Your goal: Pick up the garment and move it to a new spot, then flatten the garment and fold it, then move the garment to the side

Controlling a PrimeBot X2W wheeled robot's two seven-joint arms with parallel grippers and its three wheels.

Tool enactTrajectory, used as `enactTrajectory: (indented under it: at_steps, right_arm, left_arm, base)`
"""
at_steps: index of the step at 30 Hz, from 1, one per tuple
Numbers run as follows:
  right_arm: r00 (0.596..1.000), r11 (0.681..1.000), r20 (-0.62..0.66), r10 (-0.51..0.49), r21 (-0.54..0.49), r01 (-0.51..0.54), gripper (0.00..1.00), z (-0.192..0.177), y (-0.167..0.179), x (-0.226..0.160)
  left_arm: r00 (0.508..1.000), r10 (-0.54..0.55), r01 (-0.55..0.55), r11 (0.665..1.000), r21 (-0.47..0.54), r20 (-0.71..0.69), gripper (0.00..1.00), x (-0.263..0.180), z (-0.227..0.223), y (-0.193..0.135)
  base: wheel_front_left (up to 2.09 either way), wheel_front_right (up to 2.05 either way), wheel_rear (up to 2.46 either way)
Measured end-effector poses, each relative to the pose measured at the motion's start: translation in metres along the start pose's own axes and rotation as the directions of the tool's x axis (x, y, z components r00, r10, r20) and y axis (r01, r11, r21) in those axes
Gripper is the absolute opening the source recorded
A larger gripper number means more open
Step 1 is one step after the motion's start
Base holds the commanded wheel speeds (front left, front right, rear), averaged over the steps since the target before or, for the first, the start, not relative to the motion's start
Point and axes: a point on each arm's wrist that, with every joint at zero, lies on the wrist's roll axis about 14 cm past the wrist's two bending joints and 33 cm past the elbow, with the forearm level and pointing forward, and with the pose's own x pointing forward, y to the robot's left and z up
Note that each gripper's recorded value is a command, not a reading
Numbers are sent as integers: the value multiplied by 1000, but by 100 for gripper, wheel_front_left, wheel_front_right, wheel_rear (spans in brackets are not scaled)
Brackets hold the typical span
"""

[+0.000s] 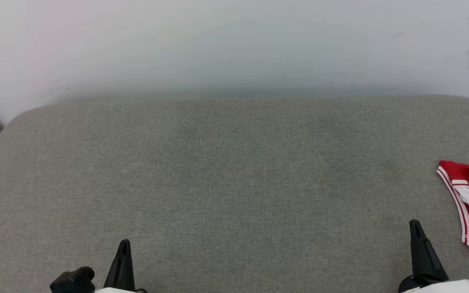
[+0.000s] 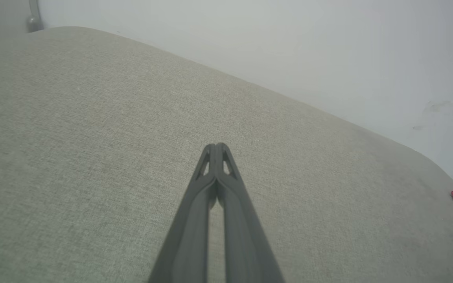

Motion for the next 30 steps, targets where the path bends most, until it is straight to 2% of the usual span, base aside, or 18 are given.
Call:
enactTrajectory:
  at_steps: [13, 30]
  right_arm:
    - [1000, 981, -8, -23, 193, 24, 0, 1, -3, 9]
    - [999, 915, -20, -37, 400, 42, 0, 4, -5, 19]
  left_arm:
    - [999, 4, -13, 976, -216, -40, 0, 10, -2, 3]
    - [998, -17, -10, 893, -450, -56, 0, 23, 2, 2]
  base:
    - [0, 0, 0]
    - [0, 0, 0]
